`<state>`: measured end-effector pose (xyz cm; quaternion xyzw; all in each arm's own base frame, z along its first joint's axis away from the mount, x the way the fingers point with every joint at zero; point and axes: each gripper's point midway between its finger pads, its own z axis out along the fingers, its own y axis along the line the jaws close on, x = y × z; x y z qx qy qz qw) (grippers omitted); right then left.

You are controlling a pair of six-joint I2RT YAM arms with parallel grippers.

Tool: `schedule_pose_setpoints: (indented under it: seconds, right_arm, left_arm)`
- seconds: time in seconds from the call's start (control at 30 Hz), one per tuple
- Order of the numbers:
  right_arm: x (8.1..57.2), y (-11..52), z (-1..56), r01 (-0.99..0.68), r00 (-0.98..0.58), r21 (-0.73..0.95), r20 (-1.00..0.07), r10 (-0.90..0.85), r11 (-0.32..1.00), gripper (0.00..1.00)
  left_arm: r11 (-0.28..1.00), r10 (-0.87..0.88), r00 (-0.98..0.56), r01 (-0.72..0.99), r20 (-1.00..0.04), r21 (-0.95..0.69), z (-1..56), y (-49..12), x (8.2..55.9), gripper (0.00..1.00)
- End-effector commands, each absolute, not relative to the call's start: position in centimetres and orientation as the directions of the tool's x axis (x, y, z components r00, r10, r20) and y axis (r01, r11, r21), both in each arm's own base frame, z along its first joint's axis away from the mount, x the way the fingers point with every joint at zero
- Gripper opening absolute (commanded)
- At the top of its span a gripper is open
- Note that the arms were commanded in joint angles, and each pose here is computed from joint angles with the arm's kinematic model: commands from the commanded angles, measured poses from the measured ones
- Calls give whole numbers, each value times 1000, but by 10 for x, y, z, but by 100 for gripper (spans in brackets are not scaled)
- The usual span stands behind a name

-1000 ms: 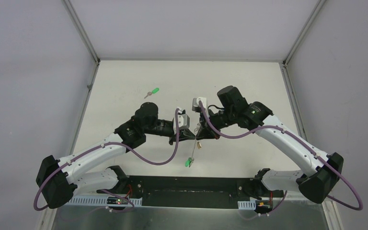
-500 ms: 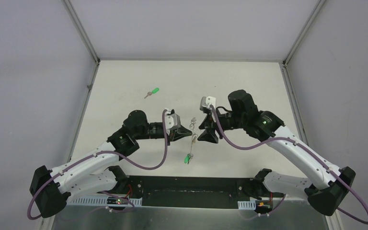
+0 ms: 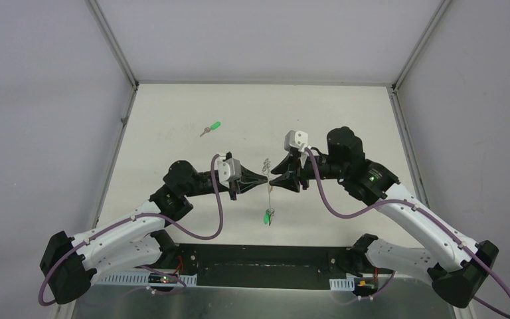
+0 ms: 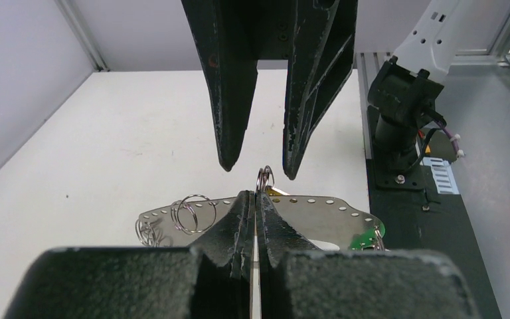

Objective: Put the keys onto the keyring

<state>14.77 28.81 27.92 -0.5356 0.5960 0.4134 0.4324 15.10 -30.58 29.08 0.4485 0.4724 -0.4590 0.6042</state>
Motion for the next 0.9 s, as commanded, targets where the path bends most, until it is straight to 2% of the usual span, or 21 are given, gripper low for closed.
schedule_pose_setpoints:
  seconds: [0.0, 0.4, 0.47, 0.5, 0.67, 0.87]
  right_arm:
    - [147, 294, 295, -998, -7, -7, -975, -224, 62, 38]
    - [145, 291, 285, -998, -32, 17, -968, -248, 63, 38]
    - [141, 292, 286, -999, -20, 12, -970, -242, 33, 15]
    - [140, 293, 287, -999, -18, 10, -971, -240, 31, 12]
    - [139, 293, 289, -1000, -12, 8, -972, -236, 20, 0]
    - [134, 294, 288, -1000, -21, 24, -971, -237, -9, 0]
  left_arm:
    - [159, -251, 211, 972, -945, 175, 328, -304, 140, 0]
    - [158, -254, 211, 972, -944, 175, 329, -304, 140, 0]
    - [158, -254, 212, 972, -944, 176, 330, -304, 140, 0]
    - [157, -253, 210, 972, -945, 174, 329, -305, 140, 0]
    - [153, -249, 199, 974, -948, 164, 327, -306, 140, 0]
    - [147, -243, 190, 977, -951, 157, 326, -307, 140, 0]
